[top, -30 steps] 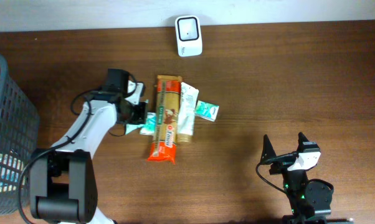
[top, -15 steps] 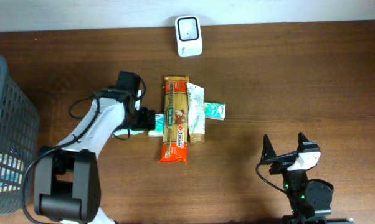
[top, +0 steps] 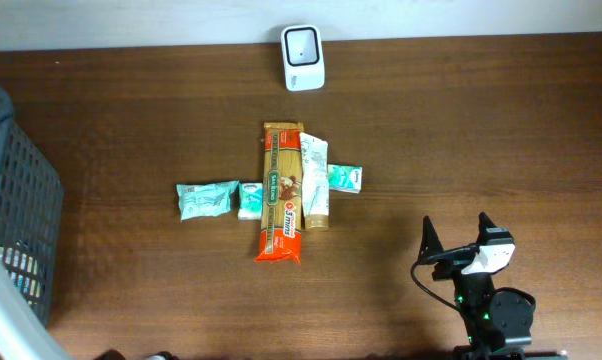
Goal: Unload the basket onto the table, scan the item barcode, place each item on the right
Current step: 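Lift the white-yellow bag from the basket and set it left of the items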
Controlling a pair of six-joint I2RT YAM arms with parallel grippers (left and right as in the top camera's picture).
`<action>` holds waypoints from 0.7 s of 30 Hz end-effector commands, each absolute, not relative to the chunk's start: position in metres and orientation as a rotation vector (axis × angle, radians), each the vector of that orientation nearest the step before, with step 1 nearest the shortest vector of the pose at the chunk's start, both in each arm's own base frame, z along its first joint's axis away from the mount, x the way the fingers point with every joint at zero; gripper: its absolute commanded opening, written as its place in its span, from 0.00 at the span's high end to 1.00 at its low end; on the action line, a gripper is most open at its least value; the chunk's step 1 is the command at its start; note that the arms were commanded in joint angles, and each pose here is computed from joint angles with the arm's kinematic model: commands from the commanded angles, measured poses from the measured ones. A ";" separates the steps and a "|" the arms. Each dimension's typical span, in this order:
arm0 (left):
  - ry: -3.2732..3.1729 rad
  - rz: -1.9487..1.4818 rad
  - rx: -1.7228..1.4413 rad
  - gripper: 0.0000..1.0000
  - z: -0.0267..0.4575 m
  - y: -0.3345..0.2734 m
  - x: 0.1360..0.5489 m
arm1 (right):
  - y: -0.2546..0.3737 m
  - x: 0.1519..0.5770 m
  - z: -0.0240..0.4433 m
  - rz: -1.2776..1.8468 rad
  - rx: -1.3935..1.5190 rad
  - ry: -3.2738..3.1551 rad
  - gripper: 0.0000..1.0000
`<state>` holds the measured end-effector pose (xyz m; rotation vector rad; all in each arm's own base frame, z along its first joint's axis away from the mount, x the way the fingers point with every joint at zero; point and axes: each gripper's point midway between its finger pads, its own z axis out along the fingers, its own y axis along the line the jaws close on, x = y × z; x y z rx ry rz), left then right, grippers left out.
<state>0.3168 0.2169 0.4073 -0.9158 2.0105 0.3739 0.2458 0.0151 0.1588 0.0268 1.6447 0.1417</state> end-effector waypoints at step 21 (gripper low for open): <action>2.348 0.416 -1.812 0.01 0.062 0.364 0.195 | 0.018 0.246 0.156 0.154 0.021 1.650 0.01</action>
